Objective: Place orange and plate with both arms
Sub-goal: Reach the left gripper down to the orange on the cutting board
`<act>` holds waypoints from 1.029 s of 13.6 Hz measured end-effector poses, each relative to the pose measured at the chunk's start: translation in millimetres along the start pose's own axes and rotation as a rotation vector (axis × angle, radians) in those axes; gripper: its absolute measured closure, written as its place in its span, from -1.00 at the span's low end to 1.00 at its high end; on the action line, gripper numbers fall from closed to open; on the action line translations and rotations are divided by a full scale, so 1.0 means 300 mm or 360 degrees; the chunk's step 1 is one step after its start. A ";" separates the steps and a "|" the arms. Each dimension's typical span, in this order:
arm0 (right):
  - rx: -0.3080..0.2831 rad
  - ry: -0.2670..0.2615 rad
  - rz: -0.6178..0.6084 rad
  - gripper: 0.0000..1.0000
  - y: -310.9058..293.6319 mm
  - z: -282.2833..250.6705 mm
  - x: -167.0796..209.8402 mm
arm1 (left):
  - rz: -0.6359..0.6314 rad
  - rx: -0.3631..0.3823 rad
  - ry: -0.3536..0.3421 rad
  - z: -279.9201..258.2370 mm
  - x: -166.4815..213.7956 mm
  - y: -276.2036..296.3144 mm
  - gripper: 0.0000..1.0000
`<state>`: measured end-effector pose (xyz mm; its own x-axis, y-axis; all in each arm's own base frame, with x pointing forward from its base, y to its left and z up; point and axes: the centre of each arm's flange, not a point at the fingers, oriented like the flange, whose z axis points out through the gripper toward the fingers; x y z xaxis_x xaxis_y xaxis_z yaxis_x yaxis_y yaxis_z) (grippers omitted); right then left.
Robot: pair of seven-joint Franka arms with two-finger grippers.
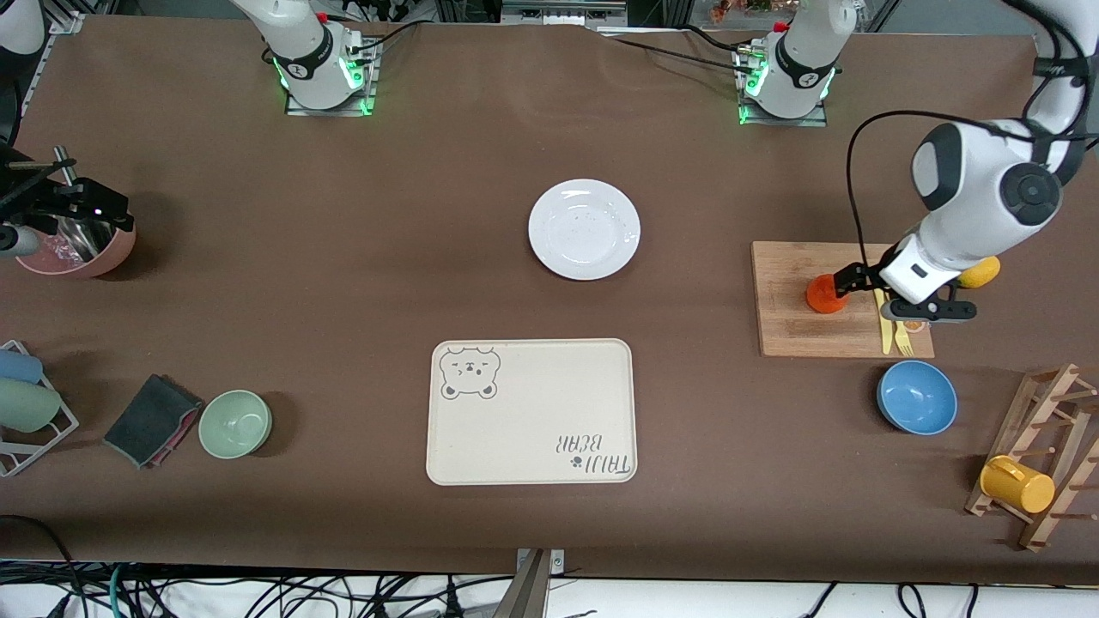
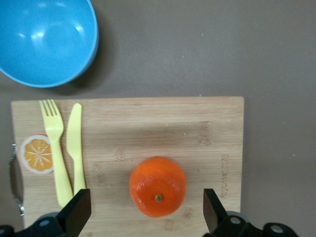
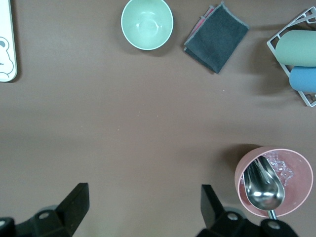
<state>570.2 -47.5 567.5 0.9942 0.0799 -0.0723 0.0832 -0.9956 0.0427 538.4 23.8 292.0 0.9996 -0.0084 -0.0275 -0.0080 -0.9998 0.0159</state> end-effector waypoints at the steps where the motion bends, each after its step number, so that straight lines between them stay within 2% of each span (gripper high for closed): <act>1: 0.0000 0.0000 0.0000 -1.00 0.000 0.000 0.000 | 0.0000 -0.0002 -0.0018 0.052 -0.009 0.000 -1.00; 6: 0.0000 0.0001 0.0000 -1.00 0.000 -0.001 0.000 | -0.0002 -0.0013 -0.0097 0.215 -0.021 0.000 -1.00; 14: 0.0000 -0.0002 0.0014 -1.00 0.017 0.003 -0.001 | 0.0003 -0.0014 -0.0105 0.228 -0.022 0.006 -1.00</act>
<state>570.2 -52.5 566.9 0.9948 0.0709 -0.0732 0.0742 -0.9963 0.0431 529.8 20.9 223.8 0.9956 -0.0118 -0.0934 -0.0095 -0.9996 0.0250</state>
